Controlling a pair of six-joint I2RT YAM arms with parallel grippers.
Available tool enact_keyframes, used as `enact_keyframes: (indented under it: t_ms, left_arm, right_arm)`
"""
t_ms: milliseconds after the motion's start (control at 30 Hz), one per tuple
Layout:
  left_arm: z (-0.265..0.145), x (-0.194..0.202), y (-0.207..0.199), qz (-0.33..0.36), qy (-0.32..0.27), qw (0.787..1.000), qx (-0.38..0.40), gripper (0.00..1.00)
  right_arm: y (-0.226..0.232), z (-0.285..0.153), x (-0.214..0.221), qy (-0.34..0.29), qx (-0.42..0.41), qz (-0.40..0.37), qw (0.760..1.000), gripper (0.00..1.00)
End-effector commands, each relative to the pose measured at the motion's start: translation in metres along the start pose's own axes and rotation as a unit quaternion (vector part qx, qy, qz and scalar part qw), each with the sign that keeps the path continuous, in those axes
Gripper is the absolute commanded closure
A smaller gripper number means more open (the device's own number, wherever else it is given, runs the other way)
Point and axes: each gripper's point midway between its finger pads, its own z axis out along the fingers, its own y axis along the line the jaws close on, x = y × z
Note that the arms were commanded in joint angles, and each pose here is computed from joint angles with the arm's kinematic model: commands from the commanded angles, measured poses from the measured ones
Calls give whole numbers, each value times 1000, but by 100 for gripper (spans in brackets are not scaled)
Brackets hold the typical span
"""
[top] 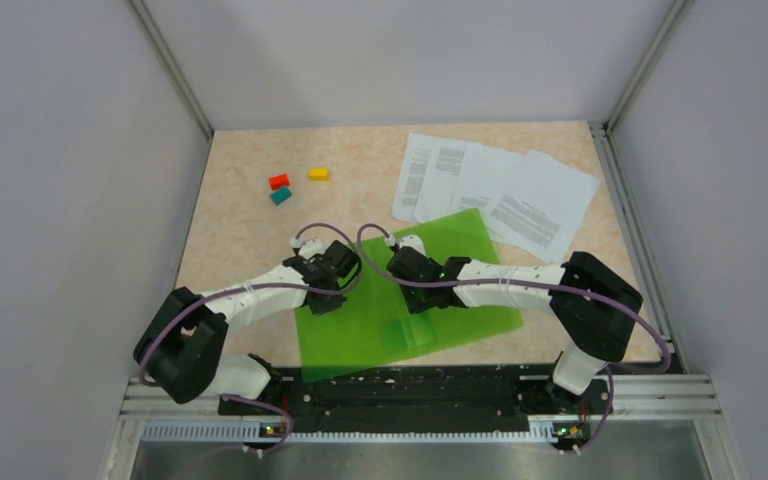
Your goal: Put the files into the folder
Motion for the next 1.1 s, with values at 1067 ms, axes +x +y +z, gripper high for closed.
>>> enact_keyframes:
  t_ms: [1067]
  left_arm:
    - [26,21,21,-27,52,998,-38,100]
  right_arm:
    - [-32,16,29,11,97,36,995,94]
